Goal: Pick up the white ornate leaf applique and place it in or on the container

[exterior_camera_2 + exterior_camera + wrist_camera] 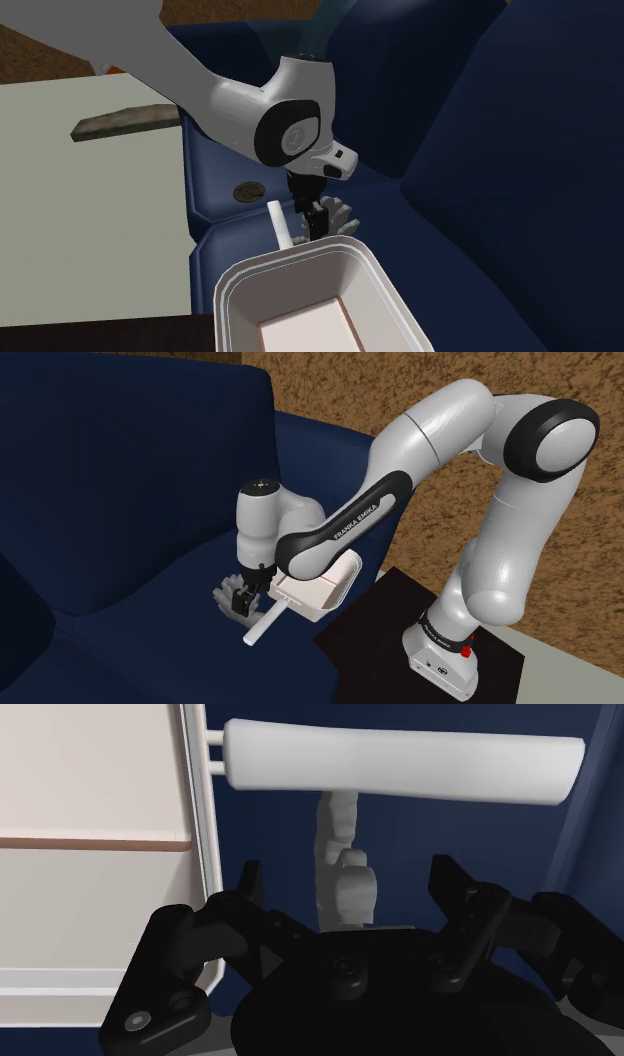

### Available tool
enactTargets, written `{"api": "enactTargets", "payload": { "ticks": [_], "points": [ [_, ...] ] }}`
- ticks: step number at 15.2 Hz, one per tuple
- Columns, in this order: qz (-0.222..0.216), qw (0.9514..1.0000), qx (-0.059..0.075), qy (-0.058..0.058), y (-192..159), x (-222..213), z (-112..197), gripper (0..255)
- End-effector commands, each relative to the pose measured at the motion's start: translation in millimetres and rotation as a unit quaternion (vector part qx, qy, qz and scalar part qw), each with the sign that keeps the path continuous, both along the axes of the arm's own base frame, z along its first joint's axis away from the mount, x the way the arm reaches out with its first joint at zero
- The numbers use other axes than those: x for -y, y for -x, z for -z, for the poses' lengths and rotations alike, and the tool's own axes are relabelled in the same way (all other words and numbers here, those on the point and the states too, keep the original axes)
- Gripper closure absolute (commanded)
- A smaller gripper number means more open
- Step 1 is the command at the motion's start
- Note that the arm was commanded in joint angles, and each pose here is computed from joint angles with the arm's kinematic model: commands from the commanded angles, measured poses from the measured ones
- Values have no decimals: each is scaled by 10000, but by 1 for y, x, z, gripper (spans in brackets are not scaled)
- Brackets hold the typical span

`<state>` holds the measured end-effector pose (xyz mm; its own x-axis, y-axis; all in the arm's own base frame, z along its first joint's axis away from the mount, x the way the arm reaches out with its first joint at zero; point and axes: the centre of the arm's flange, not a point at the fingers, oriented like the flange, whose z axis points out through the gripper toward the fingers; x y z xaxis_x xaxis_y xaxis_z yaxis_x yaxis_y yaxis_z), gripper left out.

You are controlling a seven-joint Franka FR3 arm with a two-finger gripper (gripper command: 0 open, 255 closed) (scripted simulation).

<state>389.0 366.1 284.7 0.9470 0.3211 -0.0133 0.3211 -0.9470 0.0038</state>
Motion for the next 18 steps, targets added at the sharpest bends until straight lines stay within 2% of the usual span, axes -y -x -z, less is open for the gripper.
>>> {"api": "enactTargets", "payload": {
  "ticks": [1, 4, 5, 14, 18],
  "points": [
    [0, 10000, 1, -1, 0, 0, 0, 0],
    [0, 10000, 1, -1, 0, 0, 0, 0],
    [0, 10000, 1, -1, 0, 0, 0, 255],
    [0, 10000, 1, -1, 0, 0, 0, 255],
    [0, 10000, 1, -1, 0, 0, -21, 255]
  ]
}}
